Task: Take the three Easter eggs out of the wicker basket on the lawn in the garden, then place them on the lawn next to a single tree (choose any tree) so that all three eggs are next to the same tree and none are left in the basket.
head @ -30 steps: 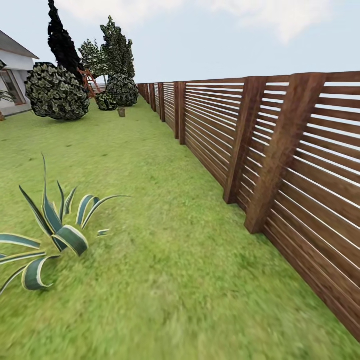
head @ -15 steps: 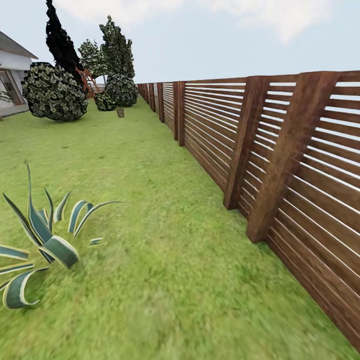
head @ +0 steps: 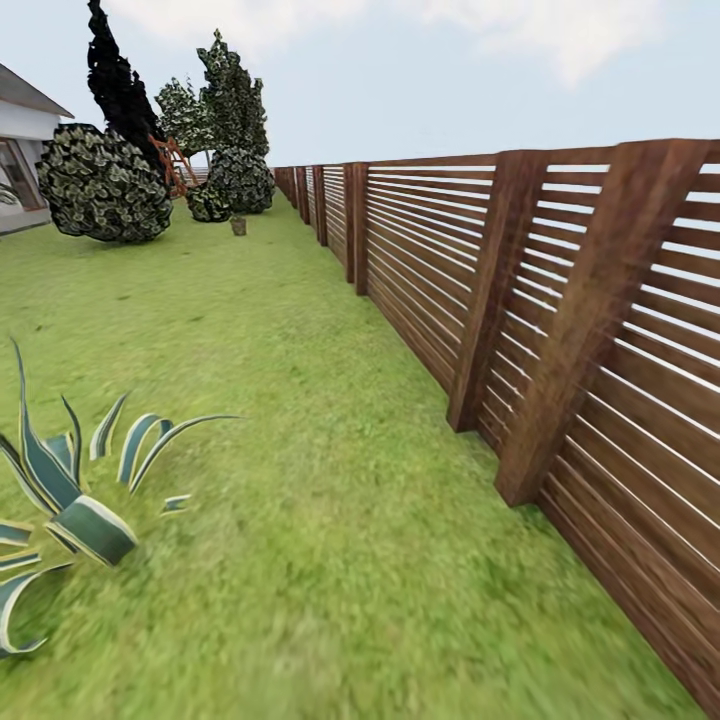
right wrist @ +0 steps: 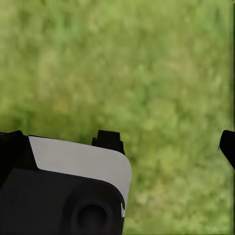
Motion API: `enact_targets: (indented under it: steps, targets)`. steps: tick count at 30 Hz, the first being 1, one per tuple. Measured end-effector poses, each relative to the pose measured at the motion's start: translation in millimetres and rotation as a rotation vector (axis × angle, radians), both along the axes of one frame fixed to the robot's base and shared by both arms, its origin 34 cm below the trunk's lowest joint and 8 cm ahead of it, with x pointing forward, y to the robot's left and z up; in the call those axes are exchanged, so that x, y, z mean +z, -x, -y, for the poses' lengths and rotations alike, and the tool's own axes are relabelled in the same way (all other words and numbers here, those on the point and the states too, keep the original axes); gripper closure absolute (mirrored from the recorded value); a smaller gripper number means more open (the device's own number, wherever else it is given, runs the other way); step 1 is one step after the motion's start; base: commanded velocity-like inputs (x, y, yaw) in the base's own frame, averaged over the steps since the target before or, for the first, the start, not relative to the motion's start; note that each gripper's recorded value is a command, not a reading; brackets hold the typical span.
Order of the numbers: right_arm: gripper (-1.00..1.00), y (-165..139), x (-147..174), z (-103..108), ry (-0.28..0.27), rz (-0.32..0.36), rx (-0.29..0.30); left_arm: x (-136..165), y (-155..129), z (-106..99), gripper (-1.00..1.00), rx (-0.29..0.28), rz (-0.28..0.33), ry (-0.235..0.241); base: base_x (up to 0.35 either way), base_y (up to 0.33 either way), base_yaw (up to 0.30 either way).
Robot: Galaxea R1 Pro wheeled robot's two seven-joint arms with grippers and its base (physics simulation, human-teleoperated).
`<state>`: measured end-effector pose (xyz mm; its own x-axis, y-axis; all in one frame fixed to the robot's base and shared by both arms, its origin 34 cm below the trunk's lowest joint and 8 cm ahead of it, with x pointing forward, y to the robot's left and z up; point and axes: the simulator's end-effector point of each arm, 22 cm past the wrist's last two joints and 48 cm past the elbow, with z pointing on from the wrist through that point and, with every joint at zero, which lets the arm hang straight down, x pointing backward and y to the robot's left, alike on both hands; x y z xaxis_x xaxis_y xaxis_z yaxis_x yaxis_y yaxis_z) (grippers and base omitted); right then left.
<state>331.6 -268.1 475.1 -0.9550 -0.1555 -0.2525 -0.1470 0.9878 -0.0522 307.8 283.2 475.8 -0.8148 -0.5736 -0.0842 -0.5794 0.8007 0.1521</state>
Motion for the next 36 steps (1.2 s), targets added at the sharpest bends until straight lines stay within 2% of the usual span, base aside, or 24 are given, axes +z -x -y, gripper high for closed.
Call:
enact_targets:
  steps: [20,36]
  targets:
    - [-1.0,0.0,0.0,-1.3,-0.002,0.0,0.0,0.0,0.1,0.0,-1.0,0.0,0.0,0.0,0.313,-0.072,0.017]
    - [-1.0,-0.1,0.0,-1.3,-0.002,0.0,0.0,0.0,0.4,0.0,-1.0,0.0,-0.001,0.0,0.313,-0.072,0.244]
